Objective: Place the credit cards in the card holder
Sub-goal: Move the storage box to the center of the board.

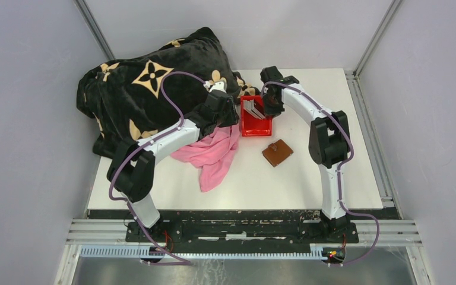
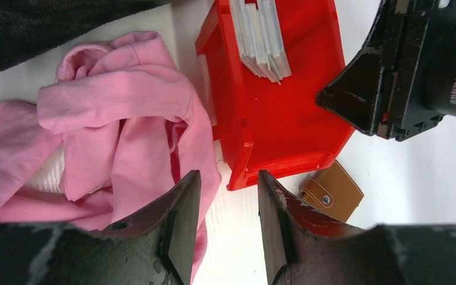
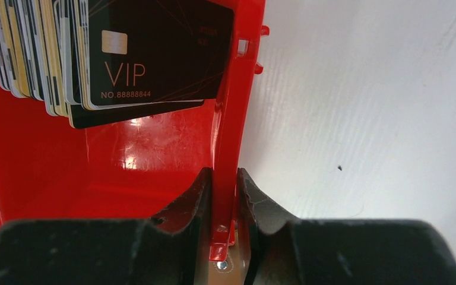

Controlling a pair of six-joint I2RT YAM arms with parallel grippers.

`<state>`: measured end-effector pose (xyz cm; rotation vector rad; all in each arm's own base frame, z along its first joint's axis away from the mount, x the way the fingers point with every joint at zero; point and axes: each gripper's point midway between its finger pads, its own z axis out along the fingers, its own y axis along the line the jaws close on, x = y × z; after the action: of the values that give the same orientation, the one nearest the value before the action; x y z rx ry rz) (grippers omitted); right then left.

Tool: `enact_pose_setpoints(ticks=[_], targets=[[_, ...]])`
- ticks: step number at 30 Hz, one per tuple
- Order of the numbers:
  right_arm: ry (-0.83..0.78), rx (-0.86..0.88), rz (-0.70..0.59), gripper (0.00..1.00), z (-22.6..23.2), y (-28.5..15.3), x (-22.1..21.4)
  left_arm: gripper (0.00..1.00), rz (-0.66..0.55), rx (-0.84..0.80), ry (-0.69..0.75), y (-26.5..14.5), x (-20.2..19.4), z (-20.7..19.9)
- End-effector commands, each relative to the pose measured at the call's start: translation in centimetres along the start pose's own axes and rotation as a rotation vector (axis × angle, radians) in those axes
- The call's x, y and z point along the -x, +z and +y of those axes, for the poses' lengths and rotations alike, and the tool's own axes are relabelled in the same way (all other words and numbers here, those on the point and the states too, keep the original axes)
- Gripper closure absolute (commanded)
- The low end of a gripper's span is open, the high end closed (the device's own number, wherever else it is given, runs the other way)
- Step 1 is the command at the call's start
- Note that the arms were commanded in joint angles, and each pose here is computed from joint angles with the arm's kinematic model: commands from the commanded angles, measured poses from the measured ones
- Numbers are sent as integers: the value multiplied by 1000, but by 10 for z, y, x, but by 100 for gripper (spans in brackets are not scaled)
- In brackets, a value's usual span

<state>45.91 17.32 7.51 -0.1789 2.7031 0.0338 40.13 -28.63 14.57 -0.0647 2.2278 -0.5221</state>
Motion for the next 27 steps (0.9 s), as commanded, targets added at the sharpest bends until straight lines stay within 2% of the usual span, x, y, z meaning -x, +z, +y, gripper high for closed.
enact_pose_setpoints(ticks=[1, 4, 6, 12, 15, 20, 27], targets=[[-36, 37, -87, 99, 14, -27, 15, 52, -67, -7, 19, -5, 19, -2], [-46, 29, -85, 98, 16, -27, 10, 51, -62, -4, 14, -5, 16, 0], [-49, 23, -84, 91, 16, -28, 7, 51, -59, -1, 11, -5, 14, 1], [-47, 21, -120, 50, 14, -41, 12, 48, -53, 5, 7, -5, 12, 3], [-45, 29, -149, 38, 15, -52, 17, 45, -58, 10, 7, -7, 14, 4], [-29, 28, -195, 27, 12, -74, 22, 43, -78, 9, 4, -16, 21, 2], [62, -46, -215, 23, 0, -102, -3, 43, -61, -43, 14, -33, 14, -7]])
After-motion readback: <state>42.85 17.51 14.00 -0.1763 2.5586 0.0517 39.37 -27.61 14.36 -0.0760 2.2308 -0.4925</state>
